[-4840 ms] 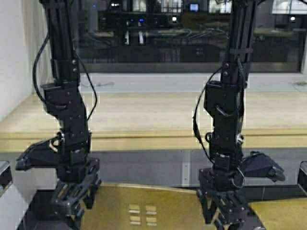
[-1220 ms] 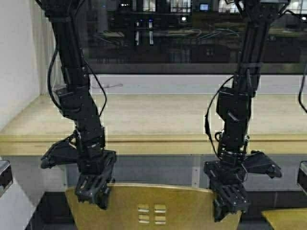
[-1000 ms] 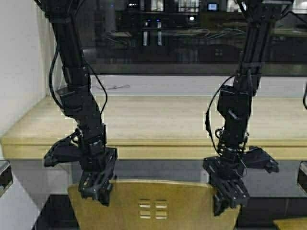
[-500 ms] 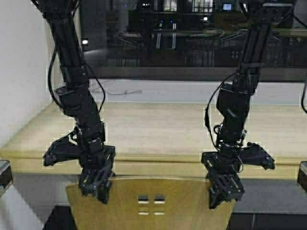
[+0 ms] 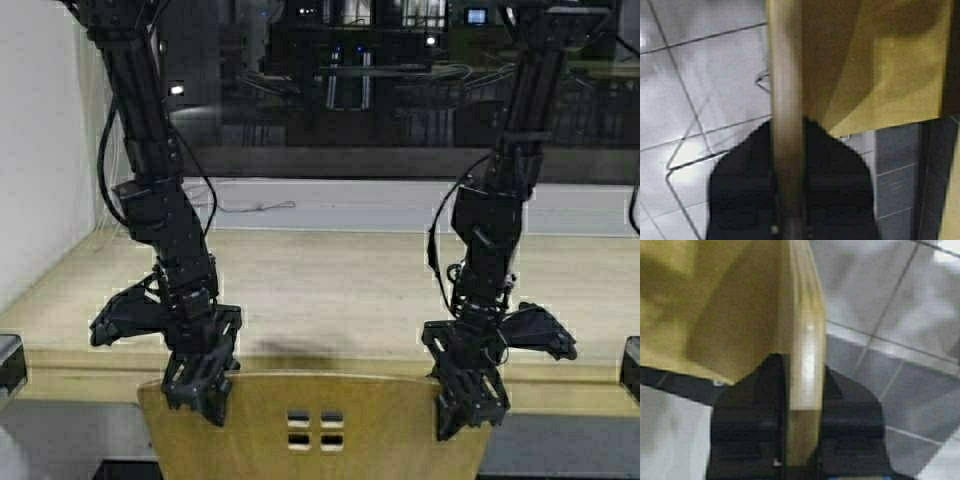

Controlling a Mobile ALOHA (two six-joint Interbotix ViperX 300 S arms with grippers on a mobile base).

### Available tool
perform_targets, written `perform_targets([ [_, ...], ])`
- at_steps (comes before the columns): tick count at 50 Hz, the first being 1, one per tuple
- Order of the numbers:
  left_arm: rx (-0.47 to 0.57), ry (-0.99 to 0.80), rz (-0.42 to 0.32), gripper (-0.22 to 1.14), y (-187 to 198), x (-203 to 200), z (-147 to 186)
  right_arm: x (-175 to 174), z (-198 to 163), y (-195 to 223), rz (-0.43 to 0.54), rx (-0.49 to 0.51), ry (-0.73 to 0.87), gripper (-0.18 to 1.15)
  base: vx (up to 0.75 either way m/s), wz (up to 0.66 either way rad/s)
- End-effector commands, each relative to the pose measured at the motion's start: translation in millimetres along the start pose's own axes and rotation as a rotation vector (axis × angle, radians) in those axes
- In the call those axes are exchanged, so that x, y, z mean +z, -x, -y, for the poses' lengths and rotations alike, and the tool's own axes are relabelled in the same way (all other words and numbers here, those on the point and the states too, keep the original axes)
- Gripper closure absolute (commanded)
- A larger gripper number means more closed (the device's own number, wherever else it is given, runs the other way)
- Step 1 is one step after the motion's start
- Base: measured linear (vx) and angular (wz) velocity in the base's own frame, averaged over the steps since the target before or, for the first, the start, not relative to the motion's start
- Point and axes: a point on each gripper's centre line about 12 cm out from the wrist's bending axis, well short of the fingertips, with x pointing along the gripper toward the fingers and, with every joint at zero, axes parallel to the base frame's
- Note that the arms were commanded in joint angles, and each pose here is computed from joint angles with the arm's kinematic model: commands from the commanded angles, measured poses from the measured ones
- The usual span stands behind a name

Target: Push the chairs under the table

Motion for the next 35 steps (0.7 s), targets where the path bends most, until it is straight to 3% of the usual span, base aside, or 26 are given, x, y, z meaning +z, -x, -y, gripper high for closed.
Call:
perform_targets([
  [1,-0.056,-0.027,0.0,0.9,3.9,2.4,21.9,-9.5,-11.4,11.2,0.008,0.045,0.091,0.93,0.15,0.07],
  [11,-0.076,-0.026,-0.005,0.9,-0.5,0.7,31.5,-7.3,-19.1,11.4,0.018,0.069,0.097,0.93,0.11,0.09],
  [30,-0.044,-0.027,-0.011,0.89,2.4,1.7,20.3,-8.7,-15.5,12.0,0.006,0.048,0.135,0.93,0.07,-0.02],
  [35,-0.053,-0.032,-0.003,0.84,4.3,2.7,21.5,-10.8,-11.8,11.5,-0.019,0.018,0.159,0.87,0.02,-0.01],
])
